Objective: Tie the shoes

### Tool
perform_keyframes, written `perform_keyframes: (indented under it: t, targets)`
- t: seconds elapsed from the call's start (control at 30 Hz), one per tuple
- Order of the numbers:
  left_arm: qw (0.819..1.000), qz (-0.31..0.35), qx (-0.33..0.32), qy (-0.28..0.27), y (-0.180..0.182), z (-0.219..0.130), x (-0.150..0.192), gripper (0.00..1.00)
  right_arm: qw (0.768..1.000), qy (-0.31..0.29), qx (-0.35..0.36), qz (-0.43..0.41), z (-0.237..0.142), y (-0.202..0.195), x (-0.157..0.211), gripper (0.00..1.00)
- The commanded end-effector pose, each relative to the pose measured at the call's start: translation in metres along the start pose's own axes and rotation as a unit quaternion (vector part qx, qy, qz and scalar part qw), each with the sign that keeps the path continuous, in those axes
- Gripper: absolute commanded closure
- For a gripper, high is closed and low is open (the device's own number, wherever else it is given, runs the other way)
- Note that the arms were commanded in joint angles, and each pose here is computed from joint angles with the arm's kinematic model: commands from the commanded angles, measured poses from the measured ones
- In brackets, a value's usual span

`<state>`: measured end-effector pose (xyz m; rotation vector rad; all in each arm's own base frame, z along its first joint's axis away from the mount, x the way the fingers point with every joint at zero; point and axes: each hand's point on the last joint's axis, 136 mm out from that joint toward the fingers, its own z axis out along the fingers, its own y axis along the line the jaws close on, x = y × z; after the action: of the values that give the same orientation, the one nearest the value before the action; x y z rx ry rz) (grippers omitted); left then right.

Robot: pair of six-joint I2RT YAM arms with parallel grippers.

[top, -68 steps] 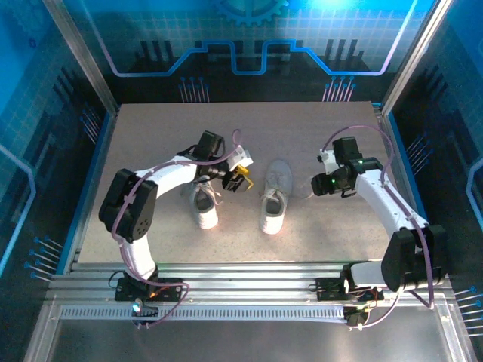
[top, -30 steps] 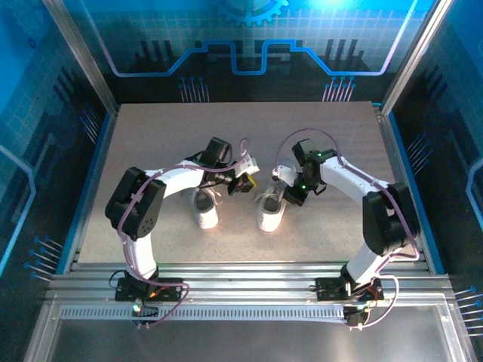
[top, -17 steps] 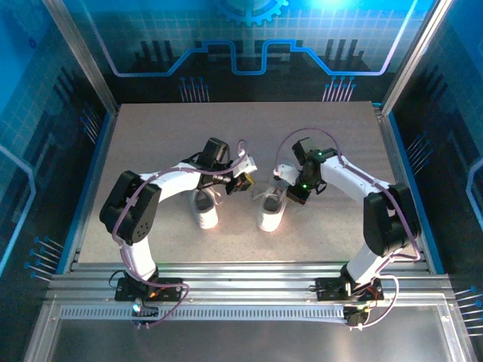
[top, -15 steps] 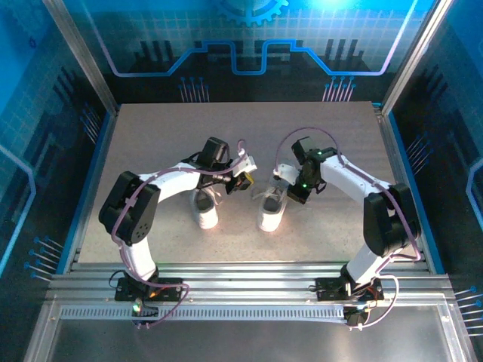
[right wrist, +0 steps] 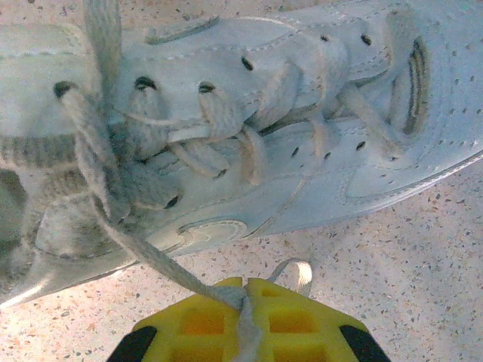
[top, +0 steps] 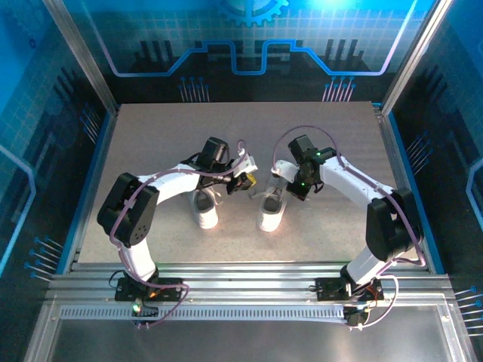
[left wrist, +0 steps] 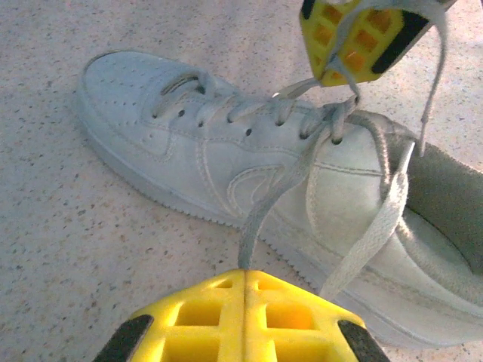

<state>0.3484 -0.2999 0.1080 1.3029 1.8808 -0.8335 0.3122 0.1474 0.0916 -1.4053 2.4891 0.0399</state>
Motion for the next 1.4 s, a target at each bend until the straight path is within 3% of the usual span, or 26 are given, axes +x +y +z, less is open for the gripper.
perform_keyframes:
  t: [0.0,0.17,0.33,0.63,0.7,0.8,1.07,1.37]
  targets:
    - [0.999,0.010,0.031,-0.009,-0.010,0.009,-0.001,0.93,1.000,-0.014,-0.010,0.007,-0.001,0.008,-0.004,1.00]
    - [0.999,0.017,0.040,-0.006,-0.011,0.015,0.002,0.73,1.000,-0.014,-0.011,0.007,0.000,0.009,-0.003,1.00]
    - [0.999,0.019,0.049,-0.002,-0.012,0.023,0.004,0.59,1.000,-0.016,-0.012,0.008,0.000,0.009,-0.004,1.00]
    - [0.998,0.019,0.051,0.032,-0.006,0.043,0.004,0.48,1.000,-0.021,-0.009,0.013,-0.001,0.009,-0.004,1.00]
    - [0.998,0.014,0.053,0.043,-0.004,0.048,0.004,0.55,1.000,-0.024,-0.007,0.017,-0.001,0.009,-0.005,1.00]
    - [0.998,0.002,0.041,0.044,0.004,0.048,0.004,1.00,0.999,-0.028,0.003,0.028,-0.002,0.006,-0.004,1.00]
    - [0.999,-0.018,-0.044,0.021,0.019,0.007,0.006,1.00,0.996,-0.031,0.053,0.071,-0.011,-0.013,0.016,1.00]
    - [0.993,-0.048,-0.108,0.009,0.021,-0.017,0.010,1.00,0.992,-0.022,0.039,0.119,-0.008,-0.018,0.031,1.00]
